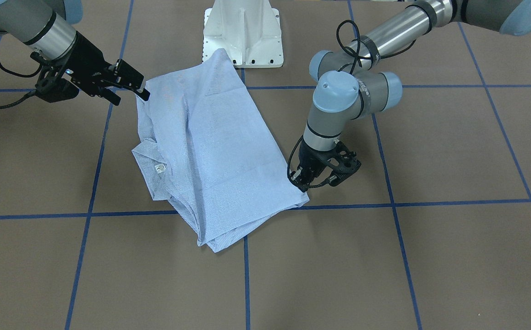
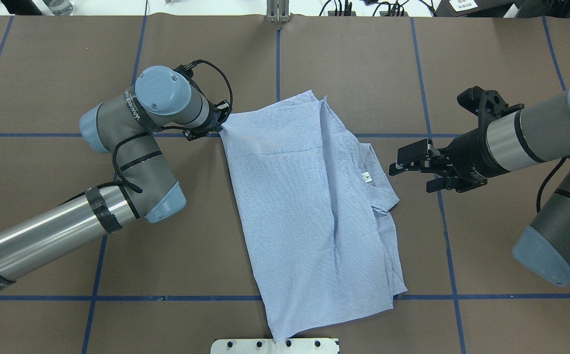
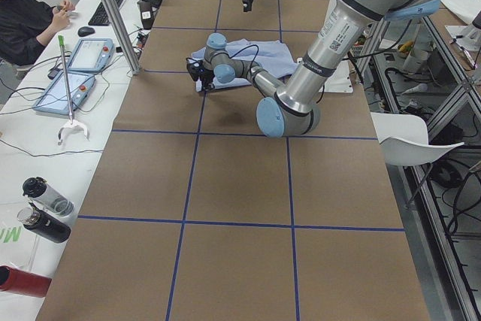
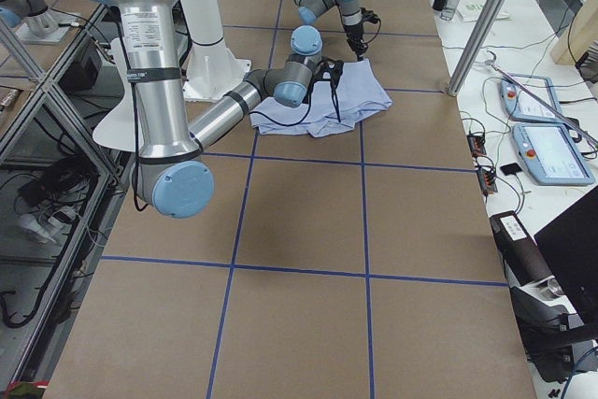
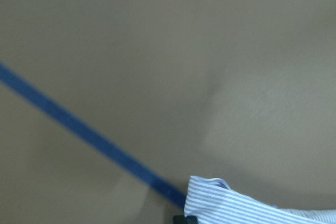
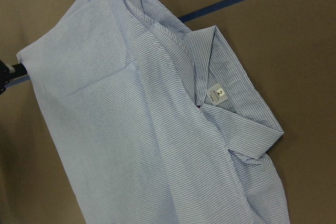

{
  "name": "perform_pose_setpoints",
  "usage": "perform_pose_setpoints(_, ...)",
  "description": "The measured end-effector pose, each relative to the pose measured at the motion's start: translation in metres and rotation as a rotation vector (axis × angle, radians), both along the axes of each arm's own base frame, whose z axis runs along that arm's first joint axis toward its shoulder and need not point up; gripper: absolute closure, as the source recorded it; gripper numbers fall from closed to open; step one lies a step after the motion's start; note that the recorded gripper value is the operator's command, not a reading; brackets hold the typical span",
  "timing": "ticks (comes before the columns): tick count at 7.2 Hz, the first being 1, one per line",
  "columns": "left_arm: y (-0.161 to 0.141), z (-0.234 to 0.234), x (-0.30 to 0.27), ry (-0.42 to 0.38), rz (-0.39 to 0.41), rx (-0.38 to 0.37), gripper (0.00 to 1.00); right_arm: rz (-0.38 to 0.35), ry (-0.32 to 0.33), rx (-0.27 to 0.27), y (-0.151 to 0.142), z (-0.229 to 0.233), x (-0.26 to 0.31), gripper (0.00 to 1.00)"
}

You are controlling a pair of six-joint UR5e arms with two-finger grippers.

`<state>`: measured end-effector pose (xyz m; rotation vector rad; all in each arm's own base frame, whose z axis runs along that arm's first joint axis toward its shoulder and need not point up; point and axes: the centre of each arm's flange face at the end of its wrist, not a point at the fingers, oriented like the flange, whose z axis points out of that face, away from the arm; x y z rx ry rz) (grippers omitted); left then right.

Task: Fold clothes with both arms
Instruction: 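Pull the shirt corner with the left gripper away from the robot to straighten it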

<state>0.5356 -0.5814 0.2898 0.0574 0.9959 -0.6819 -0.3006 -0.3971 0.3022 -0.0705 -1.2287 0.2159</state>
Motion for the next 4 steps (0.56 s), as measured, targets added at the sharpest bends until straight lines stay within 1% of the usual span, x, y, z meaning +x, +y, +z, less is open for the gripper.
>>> perform_pose_setpoints(2,-0.029,-0.007,0.004,0.027,-0.035,0.071,1.0,0.008,0.003,0.001,-0.001,0.001,0.001,0.0)
perform_pose_setpoints(4,-0.044,-0.015,0.009,0.046,-0.069,0.139,1.0,0.024,0.007,0.007,-0.002,0.001,0.002,0.0)
